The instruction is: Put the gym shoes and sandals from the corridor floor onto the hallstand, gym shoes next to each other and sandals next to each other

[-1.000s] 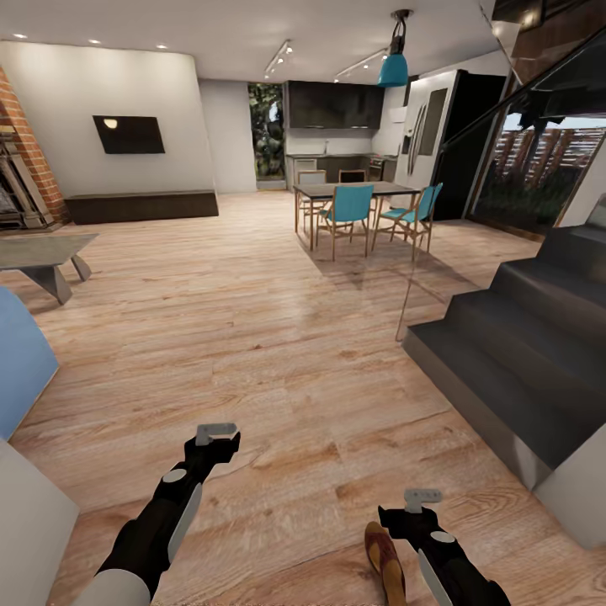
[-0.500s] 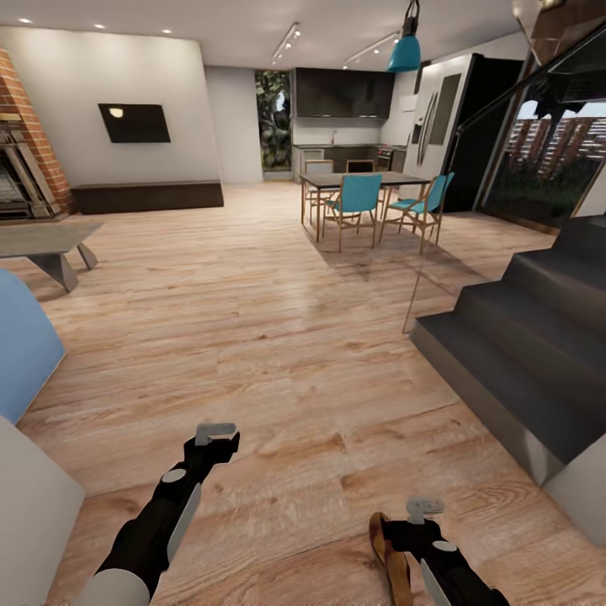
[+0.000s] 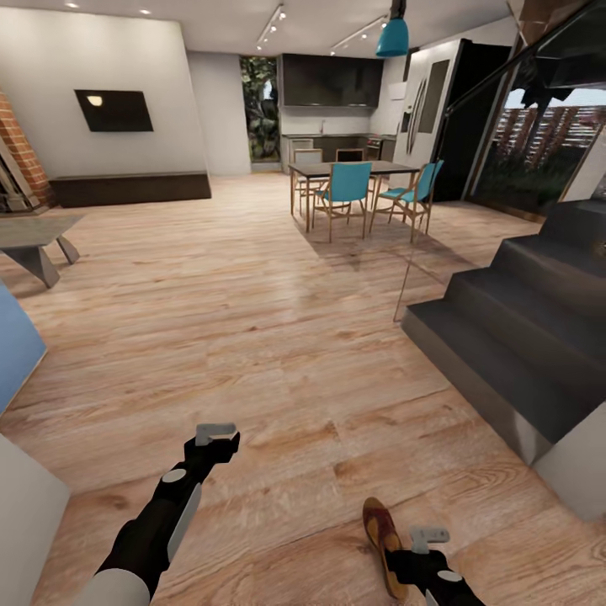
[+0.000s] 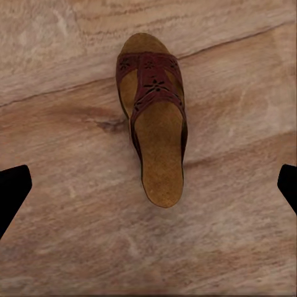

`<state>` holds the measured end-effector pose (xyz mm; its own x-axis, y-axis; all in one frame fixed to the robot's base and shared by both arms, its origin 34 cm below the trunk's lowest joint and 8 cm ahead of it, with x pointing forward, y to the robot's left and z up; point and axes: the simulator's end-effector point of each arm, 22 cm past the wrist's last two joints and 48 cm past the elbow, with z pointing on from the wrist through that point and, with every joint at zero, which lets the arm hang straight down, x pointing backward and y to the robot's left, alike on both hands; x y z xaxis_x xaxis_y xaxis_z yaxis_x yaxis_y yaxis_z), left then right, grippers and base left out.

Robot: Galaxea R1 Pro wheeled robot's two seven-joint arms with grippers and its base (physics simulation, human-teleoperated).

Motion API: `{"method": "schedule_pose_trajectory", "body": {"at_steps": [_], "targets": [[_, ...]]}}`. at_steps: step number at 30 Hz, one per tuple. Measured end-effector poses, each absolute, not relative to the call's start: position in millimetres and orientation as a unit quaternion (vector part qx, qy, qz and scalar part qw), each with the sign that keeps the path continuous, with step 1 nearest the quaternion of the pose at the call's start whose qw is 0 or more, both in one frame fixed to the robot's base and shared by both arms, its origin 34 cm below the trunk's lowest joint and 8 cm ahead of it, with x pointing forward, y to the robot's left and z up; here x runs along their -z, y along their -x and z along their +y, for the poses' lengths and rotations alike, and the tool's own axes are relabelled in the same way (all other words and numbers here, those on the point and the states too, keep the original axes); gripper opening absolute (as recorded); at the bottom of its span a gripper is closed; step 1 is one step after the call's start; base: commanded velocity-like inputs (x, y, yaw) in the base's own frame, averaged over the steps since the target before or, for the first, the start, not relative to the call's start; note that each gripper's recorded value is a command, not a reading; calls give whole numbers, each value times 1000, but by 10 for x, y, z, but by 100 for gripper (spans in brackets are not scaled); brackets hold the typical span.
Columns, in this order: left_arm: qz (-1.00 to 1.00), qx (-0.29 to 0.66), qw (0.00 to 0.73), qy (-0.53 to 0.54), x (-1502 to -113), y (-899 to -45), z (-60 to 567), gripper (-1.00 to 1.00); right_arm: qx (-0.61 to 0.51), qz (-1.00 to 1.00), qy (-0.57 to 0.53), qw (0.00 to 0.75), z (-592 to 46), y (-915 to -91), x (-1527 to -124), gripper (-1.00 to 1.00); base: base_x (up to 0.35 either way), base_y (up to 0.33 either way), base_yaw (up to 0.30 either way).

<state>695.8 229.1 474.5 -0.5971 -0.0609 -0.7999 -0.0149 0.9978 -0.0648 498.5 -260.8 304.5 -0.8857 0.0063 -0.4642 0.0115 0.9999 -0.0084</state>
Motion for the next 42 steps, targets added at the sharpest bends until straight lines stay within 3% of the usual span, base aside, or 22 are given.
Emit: {"method": "schedule_pose_trajectory", "body": {"at_steps": [42], "targets": [[903, 26, 427, 22, -3799, -6722, 2275, 100, 6, 976, -4, 216, -2610, -4636, -2173, 100, 0, 0, -4]]}}
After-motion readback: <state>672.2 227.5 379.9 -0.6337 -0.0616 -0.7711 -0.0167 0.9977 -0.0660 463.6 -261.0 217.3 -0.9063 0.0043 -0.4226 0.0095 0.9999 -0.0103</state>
